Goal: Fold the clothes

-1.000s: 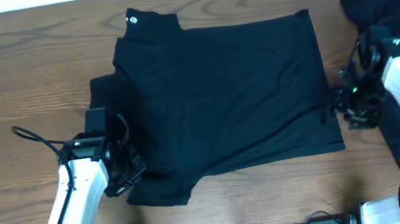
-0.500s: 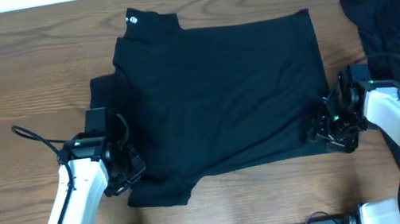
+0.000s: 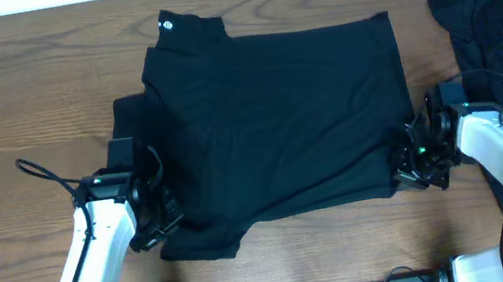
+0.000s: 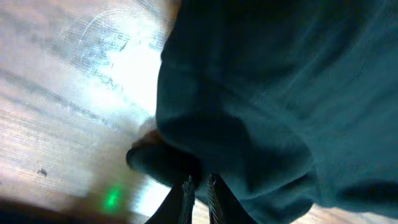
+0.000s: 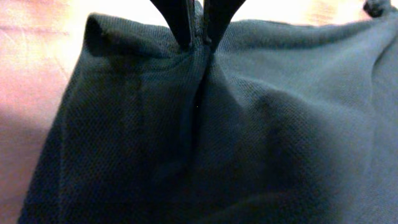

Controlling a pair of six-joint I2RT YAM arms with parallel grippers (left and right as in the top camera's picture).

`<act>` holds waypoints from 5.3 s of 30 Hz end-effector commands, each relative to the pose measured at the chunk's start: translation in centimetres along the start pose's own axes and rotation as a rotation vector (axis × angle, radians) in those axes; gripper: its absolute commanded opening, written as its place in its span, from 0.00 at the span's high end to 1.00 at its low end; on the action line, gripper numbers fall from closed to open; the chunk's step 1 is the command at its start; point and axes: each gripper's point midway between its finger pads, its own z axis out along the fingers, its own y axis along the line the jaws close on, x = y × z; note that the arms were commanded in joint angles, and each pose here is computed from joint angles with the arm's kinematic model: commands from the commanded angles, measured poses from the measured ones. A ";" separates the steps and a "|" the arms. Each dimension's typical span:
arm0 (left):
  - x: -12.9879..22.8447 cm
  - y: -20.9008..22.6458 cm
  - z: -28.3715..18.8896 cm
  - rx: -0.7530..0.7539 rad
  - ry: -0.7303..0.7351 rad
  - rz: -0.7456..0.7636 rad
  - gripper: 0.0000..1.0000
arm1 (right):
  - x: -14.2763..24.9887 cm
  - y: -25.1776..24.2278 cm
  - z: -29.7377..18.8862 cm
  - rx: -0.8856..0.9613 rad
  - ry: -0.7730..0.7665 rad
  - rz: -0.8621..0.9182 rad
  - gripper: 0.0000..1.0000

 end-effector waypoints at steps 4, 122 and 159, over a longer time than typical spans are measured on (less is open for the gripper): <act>1.7 -0.3 -0.6 0.030 0.078 0.006 0.78 | -1.5 2.0 -3.2 -0.022 -0.064 -0.135 0.99; -8.7 -5.0 -1.3 0.104 -0.150 0.310 0.94 | -7.8 10.0 -0.7 -0.060 -0.161 -0.296 0.99; -6.2 -12.6 0.2 0.208 -0.189 0.811 0.49 | -10.8 15.1 -12.5 -0.338 -0.548 -0.450 0.94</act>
